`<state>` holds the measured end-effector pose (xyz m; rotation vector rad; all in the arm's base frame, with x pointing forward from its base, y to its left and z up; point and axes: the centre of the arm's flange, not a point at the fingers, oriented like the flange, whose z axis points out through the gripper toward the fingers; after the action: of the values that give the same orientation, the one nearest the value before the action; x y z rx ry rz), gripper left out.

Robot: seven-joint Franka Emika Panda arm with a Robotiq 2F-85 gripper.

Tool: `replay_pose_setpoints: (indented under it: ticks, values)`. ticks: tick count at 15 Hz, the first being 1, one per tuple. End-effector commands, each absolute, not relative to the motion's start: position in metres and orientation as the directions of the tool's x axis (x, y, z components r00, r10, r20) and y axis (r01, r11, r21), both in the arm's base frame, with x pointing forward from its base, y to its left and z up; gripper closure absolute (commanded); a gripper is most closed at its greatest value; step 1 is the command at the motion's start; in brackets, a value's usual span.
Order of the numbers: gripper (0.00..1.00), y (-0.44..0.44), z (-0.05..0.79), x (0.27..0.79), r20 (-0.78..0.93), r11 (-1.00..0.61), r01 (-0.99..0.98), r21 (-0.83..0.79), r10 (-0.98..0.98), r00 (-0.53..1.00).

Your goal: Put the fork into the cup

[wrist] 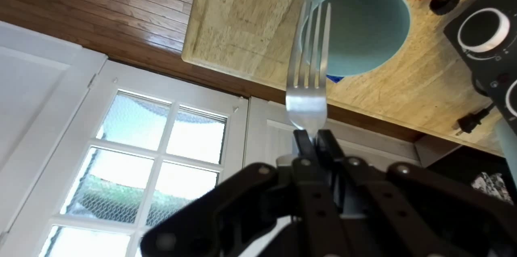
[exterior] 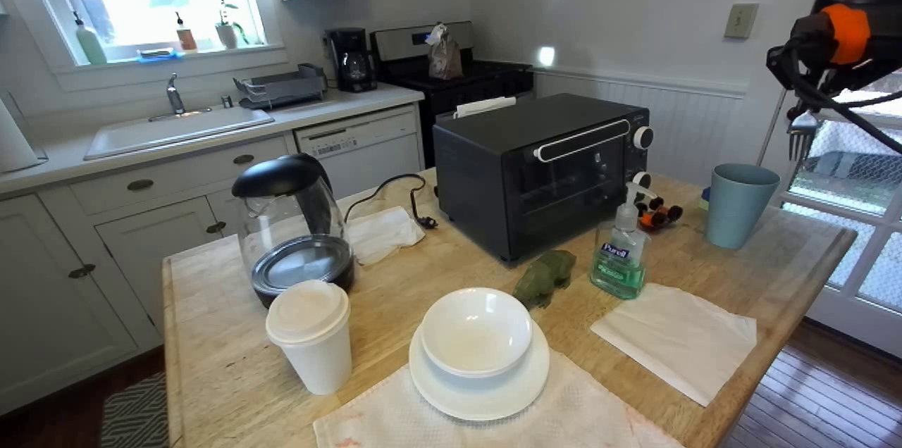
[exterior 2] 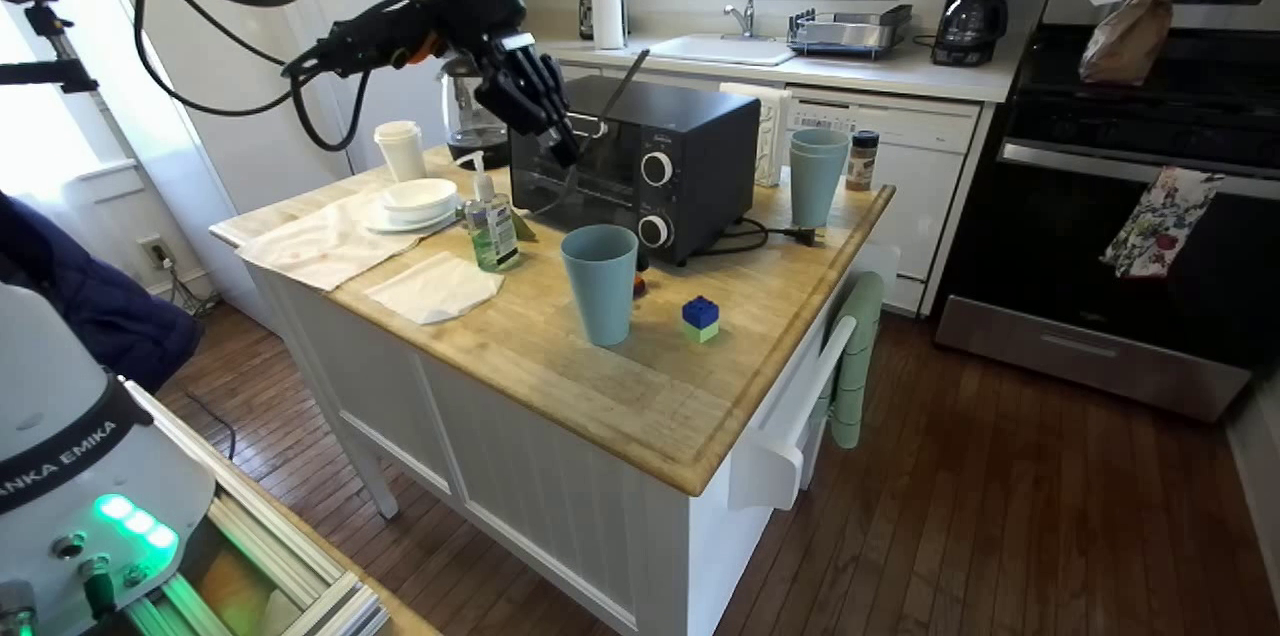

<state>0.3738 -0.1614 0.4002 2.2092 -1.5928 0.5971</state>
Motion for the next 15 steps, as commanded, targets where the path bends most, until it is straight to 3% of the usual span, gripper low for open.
replay_pose_setpoints:
  ticks: [1, 15]
  values:
    - [0.98, -0.173, 0.378, 0.390, 0.584, -0.338, -0.941, 0.000, -0.764, 0.275]
    - [0.98, -0.165, 0.312, 0.403, 0.644, -0.405, -0.914, 0.007, -0.698, 0.314]
